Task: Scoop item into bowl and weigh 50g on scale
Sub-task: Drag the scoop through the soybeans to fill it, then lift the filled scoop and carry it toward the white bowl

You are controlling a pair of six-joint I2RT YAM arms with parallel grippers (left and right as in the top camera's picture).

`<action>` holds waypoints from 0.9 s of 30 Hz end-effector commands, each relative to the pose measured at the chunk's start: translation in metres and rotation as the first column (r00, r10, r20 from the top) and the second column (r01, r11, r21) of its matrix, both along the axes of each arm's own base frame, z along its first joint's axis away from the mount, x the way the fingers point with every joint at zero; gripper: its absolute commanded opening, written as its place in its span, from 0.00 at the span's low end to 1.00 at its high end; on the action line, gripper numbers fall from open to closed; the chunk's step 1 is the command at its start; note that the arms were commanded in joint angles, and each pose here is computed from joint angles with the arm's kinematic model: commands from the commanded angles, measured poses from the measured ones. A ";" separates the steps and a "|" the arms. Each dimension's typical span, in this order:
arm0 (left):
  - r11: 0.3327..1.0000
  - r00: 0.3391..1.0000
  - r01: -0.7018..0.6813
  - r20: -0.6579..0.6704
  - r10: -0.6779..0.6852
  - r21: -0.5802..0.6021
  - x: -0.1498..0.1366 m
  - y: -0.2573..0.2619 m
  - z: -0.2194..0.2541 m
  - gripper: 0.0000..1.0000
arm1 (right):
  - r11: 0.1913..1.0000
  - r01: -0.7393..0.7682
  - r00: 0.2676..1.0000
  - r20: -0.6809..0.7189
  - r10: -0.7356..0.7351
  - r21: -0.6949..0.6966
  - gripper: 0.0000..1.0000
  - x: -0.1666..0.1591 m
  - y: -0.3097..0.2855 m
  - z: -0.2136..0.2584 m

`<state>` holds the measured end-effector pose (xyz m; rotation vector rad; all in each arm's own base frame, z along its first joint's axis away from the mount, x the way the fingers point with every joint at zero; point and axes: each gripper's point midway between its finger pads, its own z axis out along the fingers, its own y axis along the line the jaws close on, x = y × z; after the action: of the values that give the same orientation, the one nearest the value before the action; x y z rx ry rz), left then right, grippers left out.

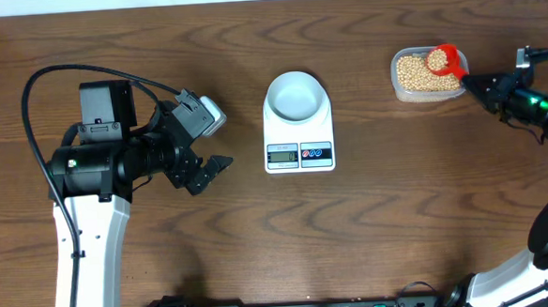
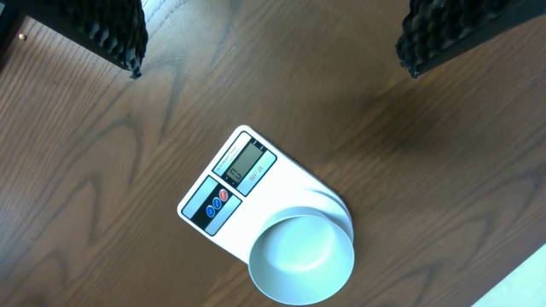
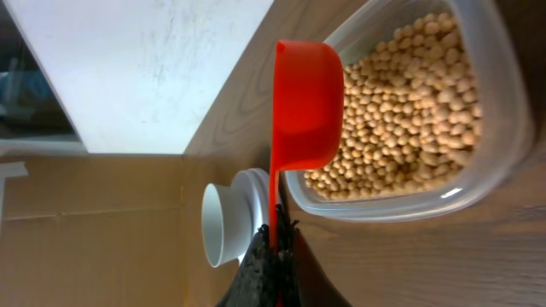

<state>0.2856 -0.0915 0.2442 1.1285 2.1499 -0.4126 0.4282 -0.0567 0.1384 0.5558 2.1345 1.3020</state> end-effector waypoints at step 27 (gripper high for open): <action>1.000 1.000 -0.013 0.006 0.013 0.001 0.003 0.002 0.004 0.96 | 0.938 -0.343 0.938 0.079 0.339 0.053 0.01 0.011 0.164 0.025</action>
<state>0.2856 -0.0915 0.2442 1.1285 2.1499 -0.4126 0.4437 0.0892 0.1608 0.2154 2.1968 1.5057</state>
